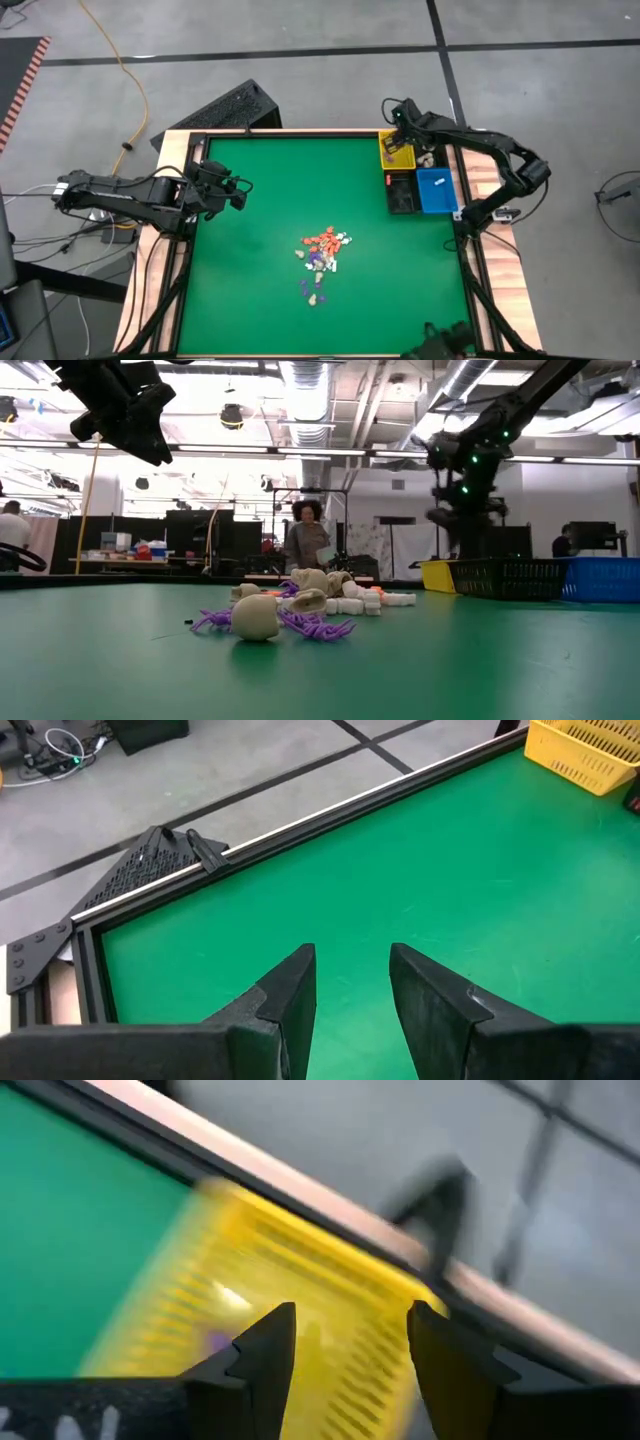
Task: Sort Halloween decoration
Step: Put the gray skull toy into the top black basket
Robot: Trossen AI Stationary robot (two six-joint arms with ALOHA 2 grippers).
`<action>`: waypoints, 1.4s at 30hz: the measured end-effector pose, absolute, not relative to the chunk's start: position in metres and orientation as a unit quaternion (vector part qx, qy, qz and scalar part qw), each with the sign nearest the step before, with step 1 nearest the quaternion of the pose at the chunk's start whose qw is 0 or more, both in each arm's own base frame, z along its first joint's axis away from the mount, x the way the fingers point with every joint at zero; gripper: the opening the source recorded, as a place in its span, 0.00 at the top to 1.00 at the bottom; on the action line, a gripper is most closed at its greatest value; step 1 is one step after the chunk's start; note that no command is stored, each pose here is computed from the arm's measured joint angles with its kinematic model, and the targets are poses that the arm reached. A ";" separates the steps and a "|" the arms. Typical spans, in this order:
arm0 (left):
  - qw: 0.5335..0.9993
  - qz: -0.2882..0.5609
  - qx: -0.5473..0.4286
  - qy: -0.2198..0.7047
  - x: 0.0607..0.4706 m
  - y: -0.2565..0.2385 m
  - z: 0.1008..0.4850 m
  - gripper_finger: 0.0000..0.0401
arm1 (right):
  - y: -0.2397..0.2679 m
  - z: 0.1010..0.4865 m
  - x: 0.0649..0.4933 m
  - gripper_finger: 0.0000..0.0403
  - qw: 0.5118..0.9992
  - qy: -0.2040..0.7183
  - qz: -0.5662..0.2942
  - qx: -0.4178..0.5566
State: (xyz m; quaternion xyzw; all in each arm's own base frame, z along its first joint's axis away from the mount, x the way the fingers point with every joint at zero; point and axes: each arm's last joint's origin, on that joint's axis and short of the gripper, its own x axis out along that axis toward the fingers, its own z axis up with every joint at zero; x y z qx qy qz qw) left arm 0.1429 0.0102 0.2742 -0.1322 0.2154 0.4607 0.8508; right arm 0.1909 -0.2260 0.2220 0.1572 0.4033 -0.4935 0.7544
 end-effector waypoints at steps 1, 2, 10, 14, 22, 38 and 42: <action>0.851 0.461 -0.132 0.215 0.143 0.010 0.274 0.70 | -0.223 0.226 0.198 0.49 0.781 0.388 -0.466 0.150; 0.851 0.461 -0.132 0.215 0.143 0.010 0.274 0.70 | -0.218 0.230 0.206 0.49 0.808 0.373 -0.433 0.142; 0.851 0.461 -0.132 0.215 0.143 0.010 0.274 0.70 | -0.154 0.250 0.272 0.50 0.953 0.268 -0.104 0.094; 0.851 0.462 -0.132 0.215 0.143 0.010 0.274 0.70 | -0.110 0.250 0.300 0.50 0.967 0.250 -0.031 0.050; 0.849 0.468 -0.128 0.210 0.143 0.011 0.275 0.70 | -0.034 0.238 0.340 0.50 0.975 0.208 0.023 -0.070; 0.856 0.458 -0.095 0.219 0.148 0.010 0.275 0.70 | 0.014 0.200 0.405 0.50 0.976 0.202 0.072 -0.042; 0.862 0.443 -0.077 0.234 0.152 0.010 0.274 0.70 | 0.013 0.213 0.408 0.50 0.980 0.182 0.071 -0.042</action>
